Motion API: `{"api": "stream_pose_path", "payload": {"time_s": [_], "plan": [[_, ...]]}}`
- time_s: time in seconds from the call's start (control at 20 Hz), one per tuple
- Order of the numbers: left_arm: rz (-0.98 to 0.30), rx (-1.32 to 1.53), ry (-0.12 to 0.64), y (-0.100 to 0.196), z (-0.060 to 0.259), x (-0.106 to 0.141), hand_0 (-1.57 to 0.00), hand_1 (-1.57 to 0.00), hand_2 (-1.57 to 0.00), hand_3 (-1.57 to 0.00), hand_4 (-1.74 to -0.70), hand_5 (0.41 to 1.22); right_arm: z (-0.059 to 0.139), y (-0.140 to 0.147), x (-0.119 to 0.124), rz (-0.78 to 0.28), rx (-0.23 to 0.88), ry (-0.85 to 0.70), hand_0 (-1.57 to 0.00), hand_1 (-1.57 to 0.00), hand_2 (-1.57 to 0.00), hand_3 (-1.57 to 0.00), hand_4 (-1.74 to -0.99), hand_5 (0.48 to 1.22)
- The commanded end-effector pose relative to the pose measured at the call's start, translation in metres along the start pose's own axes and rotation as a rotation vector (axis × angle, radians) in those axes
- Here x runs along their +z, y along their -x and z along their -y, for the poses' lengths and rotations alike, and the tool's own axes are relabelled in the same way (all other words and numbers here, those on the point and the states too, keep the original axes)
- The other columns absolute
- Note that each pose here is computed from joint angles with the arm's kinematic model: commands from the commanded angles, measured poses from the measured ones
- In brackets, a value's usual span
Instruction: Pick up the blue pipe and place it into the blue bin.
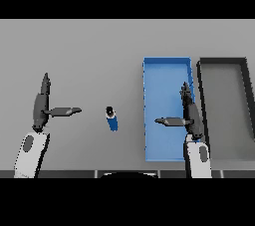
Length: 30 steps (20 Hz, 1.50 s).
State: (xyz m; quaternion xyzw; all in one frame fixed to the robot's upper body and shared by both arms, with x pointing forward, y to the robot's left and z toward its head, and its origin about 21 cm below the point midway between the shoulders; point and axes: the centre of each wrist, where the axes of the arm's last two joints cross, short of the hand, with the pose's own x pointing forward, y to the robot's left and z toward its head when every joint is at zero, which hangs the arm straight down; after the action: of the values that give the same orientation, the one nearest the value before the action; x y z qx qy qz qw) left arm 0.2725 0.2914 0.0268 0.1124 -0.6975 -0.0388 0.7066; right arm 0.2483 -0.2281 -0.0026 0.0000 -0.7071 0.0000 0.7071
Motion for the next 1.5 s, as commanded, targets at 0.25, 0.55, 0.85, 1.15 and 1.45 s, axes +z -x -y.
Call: {"api": "stream_pose_path", "payload": {"time_s": [0.25, 0.55, 0.85, 1.15, 1.45], "plan": [[0.0, 0.004, 0.0, 0.0, 0.003, 0.0, 0.0, 0.0, 0.0, 0.0, -0.97, 0.593, 0.001, 0.001, 0.002, 0.004, 0.004, -0.002, 0.0, 0.0, 0.0, 0.0, -1.205, 0.629], [0.071, -0.168, 0.285, 0.012, -0.037, 0.014, 0.0, 0.0, 0.0, 0.0, -0.96, 0.595, 0.026, -0.014, 0.029, 0.131, 0.31, -0.092, 0.0, 0.0, 0.0, 0.0, -1.196, 0.623], [0.092, -0.162, 0.482, 0.005, -0.036, 0.029, 0.0, 0.0, 0.0, 0.0, -1.01, 0.561, 0.018, -0.014, 0.027, 0.131, 0.318, -0.115, 0.0, 0.0, 0.0, 0.0, -1.18, 0.617], [0.04, -0.169, 0.708, 0.003, 0.009, 0.051, 0.0, 0.0, 0.0, 0.0, -1.13, 0.485, 0.023, -0.016, 0.028, 0.114, 0.322, -0.104, 0.0, 0.0, 0.0, 0.0, -1.174, 0.618], [0.036, -0.155, 0.793, 0.01, 0.048, 0.058, 0.0, 0.0, 0.0, 0.0, -1.15, 0.451, 0.02, -0.015, 0.029, 0.123, 0.308, -0.11, 0.0, 0.0, 0.0, 0.0, -1.213, 0.625]]}}
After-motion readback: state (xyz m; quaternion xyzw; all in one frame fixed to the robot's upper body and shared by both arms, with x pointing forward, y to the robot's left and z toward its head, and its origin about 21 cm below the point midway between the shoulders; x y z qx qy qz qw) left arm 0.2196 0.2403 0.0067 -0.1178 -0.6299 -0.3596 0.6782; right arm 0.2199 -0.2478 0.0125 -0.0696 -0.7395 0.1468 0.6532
